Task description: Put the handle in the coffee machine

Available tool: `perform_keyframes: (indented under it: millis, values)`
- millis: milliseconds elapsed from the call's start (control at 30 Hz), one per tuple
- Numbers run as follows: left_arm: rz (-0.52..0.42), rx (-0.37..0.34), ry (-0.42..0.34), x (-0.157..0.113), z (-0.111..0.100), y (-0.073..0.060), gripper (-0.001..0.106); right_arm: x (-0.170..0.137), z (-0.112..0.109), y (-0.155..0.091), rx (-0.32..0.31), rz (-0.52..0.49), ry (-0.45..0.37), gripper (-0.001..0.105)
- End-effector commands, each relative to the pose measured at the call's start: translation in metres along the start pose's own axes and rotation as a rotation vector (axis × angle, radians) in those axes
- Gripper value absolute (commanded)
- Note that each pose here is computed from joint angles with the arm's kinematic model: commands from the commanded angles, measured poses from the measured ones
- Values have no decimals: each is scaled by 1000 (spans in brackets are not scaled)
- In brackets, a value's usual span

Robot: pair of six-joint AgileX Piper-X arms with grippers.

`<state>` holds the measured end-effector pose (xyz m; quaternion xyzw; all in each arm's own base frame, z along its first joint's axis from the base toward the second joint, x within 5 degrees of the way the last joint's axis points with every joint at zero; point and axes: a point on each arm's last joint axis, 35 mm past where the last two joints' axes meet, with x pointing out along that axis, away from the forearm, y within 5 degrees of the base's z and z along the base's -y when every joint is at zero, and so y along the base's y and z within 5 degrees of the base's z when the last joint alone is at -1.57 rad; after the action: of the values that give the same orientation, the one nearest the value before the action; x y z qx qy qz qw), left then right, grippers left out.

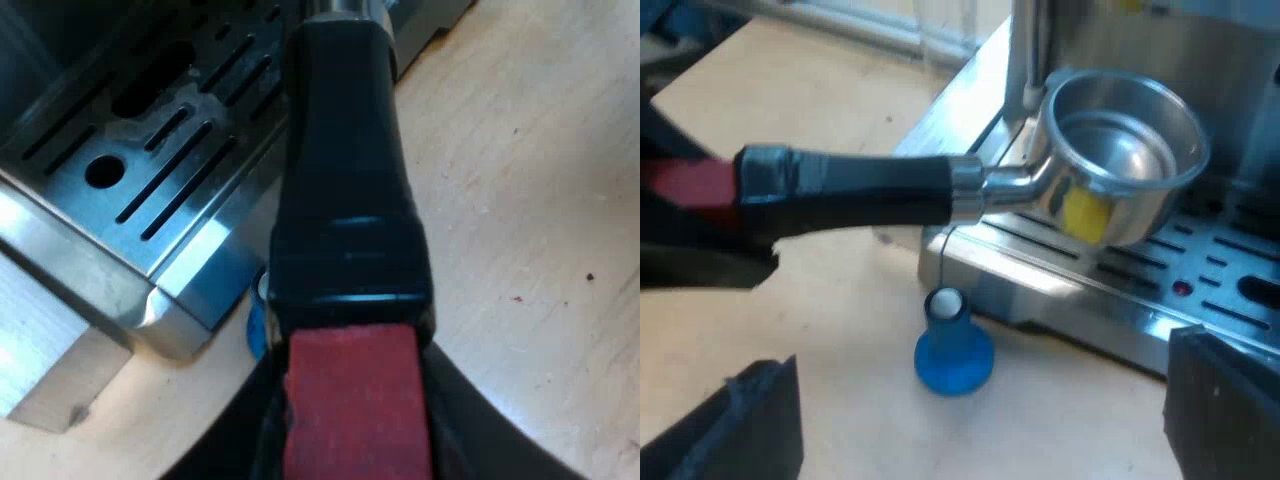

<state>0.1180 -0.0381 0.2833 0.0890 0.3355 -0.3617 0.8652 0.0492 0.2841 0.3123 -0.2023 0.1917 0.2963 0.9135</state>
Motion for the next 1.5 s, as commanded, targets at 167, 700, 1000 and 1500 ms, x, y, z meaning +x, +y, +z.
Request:
perform_keyframes:
  millis: [167,700,1000,1500]
  values:
    - [1,-13,-31,4,-5,5,0,1,7,3,24,-31,-47,75]
    - [-2,-13,-33,4,-5,5,0,1,6,3,22,-31,-46,75]
    - [-2,-13,-33,4,-5,5,0,1,6,3,22,-31,-46,75]
    - [-2,-13,-33,4,-5,5,0,1,6,3,22,-31,-46,75]
